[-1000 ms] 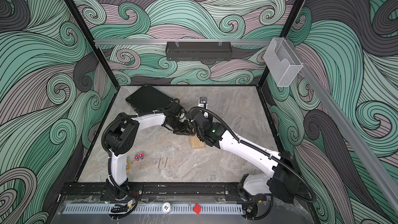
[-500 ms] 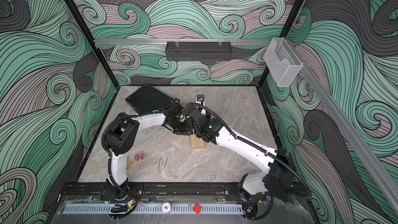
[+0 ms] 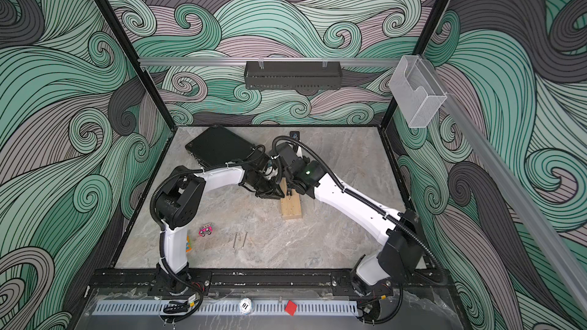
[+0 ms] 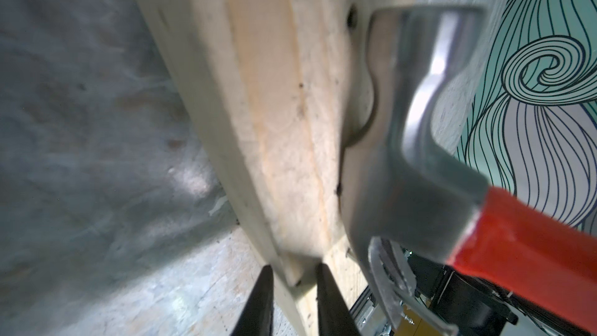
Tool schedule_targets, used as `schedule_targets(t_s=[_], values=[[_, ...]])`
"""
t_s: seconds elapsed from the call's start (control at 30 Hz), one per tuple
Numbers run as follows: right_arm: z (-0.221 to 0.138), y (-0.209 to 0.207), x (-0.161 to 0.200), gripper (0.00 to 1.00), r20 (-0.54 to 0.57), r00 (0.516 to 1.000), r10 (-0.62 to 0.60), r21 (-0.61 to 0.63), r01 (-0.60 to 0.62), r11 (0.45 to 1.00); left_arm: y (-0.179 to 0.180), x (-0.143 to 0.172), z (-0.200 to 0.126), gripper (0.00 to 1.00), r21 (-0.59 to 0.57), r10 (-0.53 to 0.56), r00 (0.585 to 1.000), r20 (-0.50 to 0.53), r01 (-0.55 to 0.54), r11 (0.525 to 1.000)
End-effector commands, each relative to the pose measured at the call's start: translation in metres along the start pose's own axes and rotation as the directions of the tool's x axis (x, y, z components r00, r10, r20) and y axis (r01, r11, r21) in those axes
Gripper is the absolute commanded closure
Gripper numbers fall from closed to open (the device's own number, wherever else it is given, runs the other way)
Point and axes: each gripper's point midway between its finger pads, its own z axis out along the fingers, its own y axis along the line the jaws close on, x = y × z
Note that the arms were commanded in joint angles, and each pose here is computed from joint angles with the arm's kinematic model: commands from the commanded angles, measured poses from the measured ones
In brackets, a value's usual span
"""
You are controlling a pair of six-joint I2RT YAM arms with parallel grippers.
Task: Use a claw hammer to pull out a nail
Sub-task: Remove the nail from the mounting plate.
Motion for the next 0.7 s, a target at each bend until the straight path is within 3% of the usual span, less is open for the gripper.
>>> schedule_targets(t_s=[0.0,0.67], values=[[0.004,0.002,0.024,1.0,-0.115,0.992,-0.045,-0.012,0.044,0.999,0.028,0.015,0.018,0.79,-0.109,-0.032,0.998,-0.056,0.025,0.994],[0.014,0.001,0.01,1.0,-0.206,0.975,-0.083,-0.019,0.081,0.997,0.032,0.016,0.021,0.79,-0.131,-0.04,0.997,-0.072,0.031,0.991]])
